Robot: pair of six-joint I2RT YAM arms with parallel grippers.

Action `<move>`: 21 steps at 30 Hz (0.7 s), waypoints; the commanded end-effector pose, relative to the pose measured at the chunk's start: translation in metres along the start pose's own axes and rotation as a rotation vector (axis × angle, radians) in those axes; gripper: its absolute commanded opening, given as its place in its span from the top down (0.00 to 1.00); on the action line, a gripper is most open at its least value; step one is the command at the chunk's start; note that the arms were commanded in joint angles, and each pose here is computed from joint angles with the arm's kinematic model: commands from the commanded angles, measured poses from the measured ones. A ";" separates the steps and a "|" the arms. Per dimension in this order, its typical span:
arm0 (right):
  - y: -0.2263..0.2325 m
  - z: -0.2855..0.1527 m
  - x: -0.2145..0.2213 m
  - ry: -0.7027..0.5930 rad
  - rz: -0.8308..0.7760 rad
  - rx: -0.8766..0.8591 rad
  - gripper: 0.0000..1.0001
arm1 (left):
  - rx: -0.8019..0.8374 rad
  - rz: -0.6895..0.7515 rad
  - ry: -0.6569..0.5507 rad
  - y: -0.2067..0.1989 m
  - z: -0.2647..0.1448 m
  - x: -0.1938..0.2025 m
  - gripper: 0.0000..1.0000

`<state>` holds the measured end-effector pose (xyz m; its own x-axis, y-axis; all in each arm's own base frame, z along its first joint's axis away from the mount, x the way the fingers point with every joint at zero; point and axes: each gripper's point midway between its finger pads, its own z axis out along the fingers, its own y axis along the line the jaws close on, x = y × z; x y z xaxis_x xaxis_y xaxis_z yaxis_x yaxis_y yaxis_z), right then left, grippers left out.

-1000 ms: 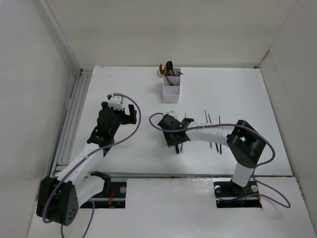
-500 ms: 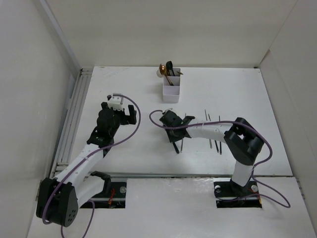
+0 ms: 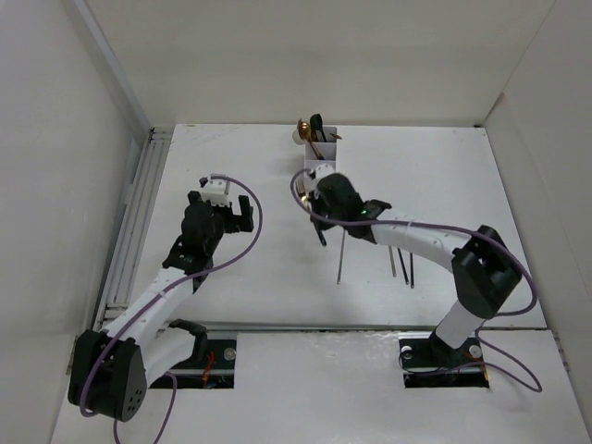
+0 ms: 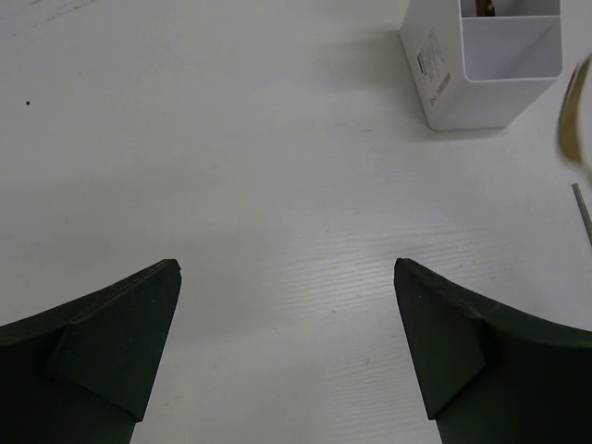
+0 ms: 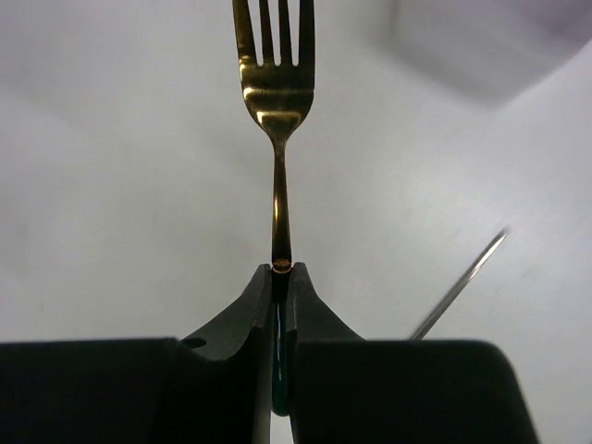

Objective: Sort the eating utensils into containers

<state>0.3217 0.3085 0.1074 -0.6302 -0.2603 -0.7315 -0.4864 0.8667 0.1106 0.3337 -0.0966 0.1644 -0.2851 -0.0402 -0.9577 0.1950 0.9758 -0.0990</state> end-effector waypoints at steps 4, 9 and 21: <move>-0.055 -0.036 -0.204 -0.599 -0.049 -0.024 1.00 | -0.028 -0.012 -0.006 0.011 0.008 -0.008 0.00; -0.094 -0.015 -0.266 -0.780 -0.060 -0.072 1.00 | -0.095 -0.016 0.002 0.024 0.024 -0.019 0.00; -0.113 0.022 -0.303 -0.959 -0.156 -0.196 1.00 | -0.185 0.066 0.058 0.039 0.088 -0.038 0.00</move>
<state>0.5869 0.2866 0.2323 -0.0268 0.0976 -0.9949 -0.5948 0.7983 0.0943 0.4179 -0.0808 0.1513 -0.3890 0.0158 -0.9211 0.0643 0.9979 -0.0101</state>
